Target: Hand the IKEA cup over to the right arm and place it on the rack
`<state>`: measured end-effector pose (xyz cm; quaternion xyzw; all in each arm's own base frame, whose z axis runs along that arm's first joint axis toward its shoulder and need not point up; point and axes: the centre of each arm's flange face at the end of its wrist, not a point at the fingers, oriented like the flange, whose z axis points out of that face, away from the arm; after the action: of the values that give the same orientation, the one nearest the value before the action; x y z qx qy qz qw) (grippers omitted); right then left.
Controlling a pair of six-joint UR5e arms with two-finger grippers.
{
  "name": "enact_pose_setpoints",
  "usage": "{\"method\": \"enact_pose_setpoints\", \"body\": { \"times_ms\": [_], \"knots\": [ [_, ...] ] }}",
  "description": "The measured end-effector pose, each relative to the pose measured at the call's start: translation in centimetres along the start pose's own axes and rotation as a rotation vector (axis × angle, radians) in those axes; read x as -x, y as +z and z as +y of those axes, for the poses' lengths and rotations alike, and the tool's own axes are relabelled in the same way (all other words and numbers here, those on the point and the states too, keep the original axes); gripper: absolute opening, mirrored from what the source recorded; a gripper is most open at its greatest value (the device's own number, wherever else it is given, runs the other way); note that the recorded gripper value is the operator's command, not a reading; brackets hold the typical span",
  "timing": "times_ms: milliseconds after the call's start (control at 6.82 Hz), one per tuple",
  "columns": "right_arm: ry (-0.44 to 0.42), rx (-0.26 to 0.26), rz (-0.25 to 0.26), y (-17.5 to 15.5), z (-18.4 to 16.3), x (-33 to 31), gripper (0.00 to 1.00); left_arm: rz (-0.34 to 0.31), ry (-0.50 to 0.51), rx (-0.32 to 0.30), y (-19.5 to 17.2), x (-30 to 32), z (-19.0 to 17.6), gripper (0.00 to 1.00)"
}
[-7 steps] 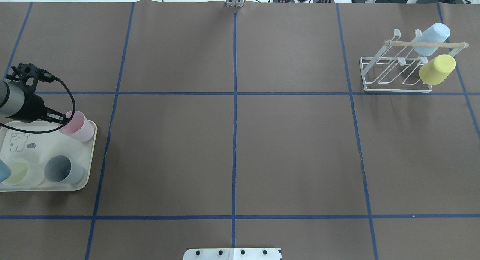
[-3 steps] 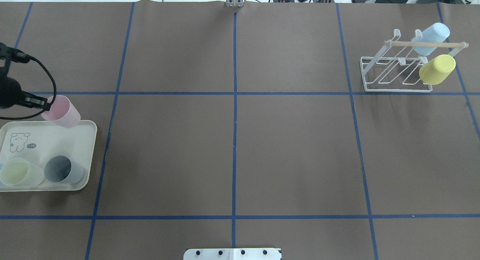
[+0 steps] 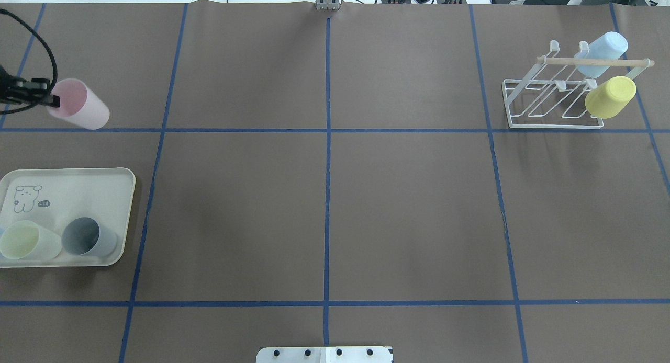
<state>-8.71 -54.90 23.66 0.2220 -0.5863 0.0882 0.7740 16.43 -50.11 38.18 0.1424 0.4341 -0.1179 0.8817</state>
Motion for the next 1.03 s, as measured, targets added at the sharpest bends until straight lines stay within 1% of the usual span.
{"method": "enact_pose_setpoints", "body": {
  "times_ms": [147,293,440,586,733,880,1026],
  "knots": [
    [0.025,0.003,-0.025,0.6,0.1,1.6,1.00,0.056,-0.182,-0.040,-1.3,-3.4,-1.4,0.00],
    [0.056,-0.003,-0.057,1.6,0.6,3.4,1.00,0.119,-0.352,-0.083,-2.0,-6.7,-1.9,0.00],
    [0.093,-0.026,-0.090,3.0,1.5,5.0,1.00,0.179,-0.491,-0.129,-1.6,-9.3,-1.1,0.00],
    [0.145,-0.059,-0.132,4.6,2.8,6.6,1.00,0.250,-0.618,-0.167,-0.9,-11.5,0.1,0.00],
    [0.205,-0.093,-0.184,6.0,4.2,8.0,1.00,0.346,-0.744,-0.188,-0.7,-13.3,1.2,0.00],
    [0.269,-0.118,-0.244,7.1,5.6,9.3,1.00,0.459,-0.868,-0.196,-0.8,-15.0,2.5,0.00],
    [0.328,-0.130,-0.305,7.8,6.9,10.3,1.00,0.576,-0.984,-0.189,-0.9,-16.6,3.9,0.00]
  ]
}}
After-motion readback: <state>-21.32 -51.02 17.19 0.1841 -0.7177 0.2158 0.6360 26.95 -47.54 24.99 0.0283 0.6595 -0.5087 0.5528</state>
